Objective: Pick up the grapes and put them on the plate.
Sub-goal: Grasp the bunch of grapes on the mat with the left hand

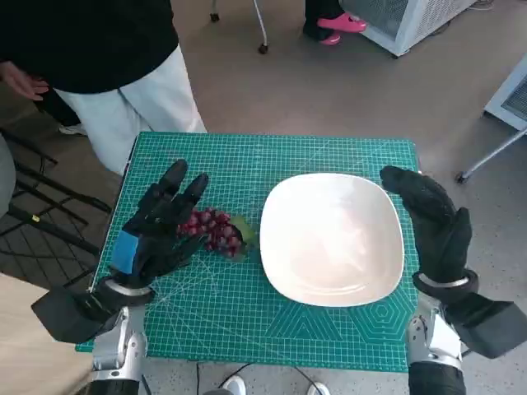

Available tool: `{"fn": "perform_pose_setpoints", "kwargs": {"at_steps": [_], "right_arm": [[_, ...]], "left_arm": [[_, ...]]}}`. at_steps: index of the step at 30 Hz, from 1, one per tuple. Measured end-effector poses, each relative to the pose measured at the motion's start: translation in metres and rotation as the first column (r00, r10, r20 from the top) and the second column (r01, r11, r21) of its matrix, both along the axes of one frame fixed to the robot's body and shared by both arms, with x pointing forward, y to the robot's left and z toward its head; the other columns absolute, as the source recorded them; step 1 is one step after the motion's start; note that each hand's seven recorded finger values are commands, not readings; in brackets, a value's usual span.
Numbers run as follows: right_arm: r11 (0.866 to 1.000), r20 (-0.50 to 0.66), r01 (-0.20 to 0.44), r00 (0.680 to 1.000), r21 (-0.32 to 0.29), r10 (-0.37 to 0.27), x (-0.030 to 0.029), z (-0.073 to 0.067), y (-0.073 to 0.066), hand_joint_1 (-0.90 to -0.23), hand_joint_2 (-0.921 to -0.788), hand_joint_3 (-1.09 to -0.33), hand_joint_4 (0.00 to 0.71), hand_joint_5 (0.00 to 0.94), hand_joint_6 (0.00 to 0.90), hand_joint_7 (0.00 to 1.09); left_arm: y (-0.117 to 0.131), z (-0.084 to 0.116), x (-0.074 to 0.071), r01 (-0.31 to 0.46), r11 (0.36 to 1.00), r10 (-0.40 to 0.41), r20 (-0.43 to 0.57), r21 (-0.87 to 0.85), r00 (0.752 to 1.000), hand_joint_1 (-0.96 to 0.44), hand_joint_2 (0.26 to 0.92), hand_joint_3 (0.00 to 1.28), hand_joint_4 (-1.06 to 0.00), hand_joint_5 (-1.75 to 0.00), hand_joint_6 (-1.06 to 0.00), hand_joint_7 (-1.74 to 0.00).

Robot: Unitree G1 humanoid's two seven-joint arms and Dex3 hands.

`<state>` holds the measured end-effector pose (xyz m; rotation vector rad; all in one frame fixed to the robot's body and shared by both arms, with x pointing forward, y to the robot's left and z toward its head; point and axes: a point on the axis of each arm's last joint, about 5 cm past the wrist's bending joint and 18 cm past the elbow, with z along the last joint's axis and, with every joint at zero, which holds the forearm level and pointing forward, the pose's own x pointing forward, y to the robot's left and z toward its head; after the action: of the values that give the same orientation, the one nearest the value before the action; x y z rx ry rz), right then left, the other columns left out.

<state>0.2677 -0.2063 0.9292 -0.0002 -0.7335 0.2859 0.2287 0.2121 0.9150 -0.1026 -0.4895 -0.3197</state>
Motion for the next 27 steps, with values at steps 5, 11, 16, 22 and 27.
{"fn": "perform_pose_setpoints", "kwargs": {"at_steps": [5, 11, 16, 22, 27], "right_arm": [[1.0, -0.002, -0.001, 1.0, 0.0, 0.001, 0.0001, 0.0, 0.0, -0.527, -0.921, -0.612, 0.339, 0.0, 0.292, 0.0], [1.0, -0.002, -0.001, 1.0, 0.0, 0.001, 0.0, 0.0, 0.0, -0.527, -0.921, -0.614, 0.338, 0.0, 0.29, 0.0], [1.0, -0.001, 0.001, 1.0, 0.0, -0.001, -0.0001, 0.0, -0.001, -0.527, -0.921, -0.616, 0.336, 0.0, 0.288, 0.0], [1.0, 0.001, 0.003, 1.0, -0.001, -0.003, -0.0001, 0.0, -0.001, -0.528, -0.921, -0.617, 0.336, 0.001, 0.289, 0.0], [1.0, 0.006, 0.002, 1.0, -0.001, -0.002, 0.0004, 0.001, -0.001, -0.526, -0.921, -0.618, 0.336, 0.0, 0.289, 0.0]], "left_arm": [[0.0, 0.0, 0.0, 0.0, 1.0, 0.0, 0.0, 0.0, 1.0, -0.18, 0.921, 0.32, -0.35, 0.0, -0.33, -0.07], [0.0, 0.0, 0.0, 0.0, 1.0, 0.0, 0.0, 0.0, 1.0, -0.19, 0.921, 0.32, -0.35, 0.0, -0.33, -0.07], [0.0, 0.001, 0.0, -0.003, 1.0, 0.002, 0.003, 0.008, 1.0, -0.2, 0.921, 0.27, -0.33, 0.0, -0.31, -0.06], [0.002, 0.009, -0.001, -0.075, 0.98, 0.068, 0.04, 0.185, 0.997, -0.36, 0.894, 0.08, -0.19, 0.0, -0.22, -0.01], [0.007, 0.02, -0.001, -0.159, 0.902, 0.138, 0.082, 0.401, 0.987, -0.52, 0.818, 0.01, -0.07, 0.0, -0.17, 0.0]]}}
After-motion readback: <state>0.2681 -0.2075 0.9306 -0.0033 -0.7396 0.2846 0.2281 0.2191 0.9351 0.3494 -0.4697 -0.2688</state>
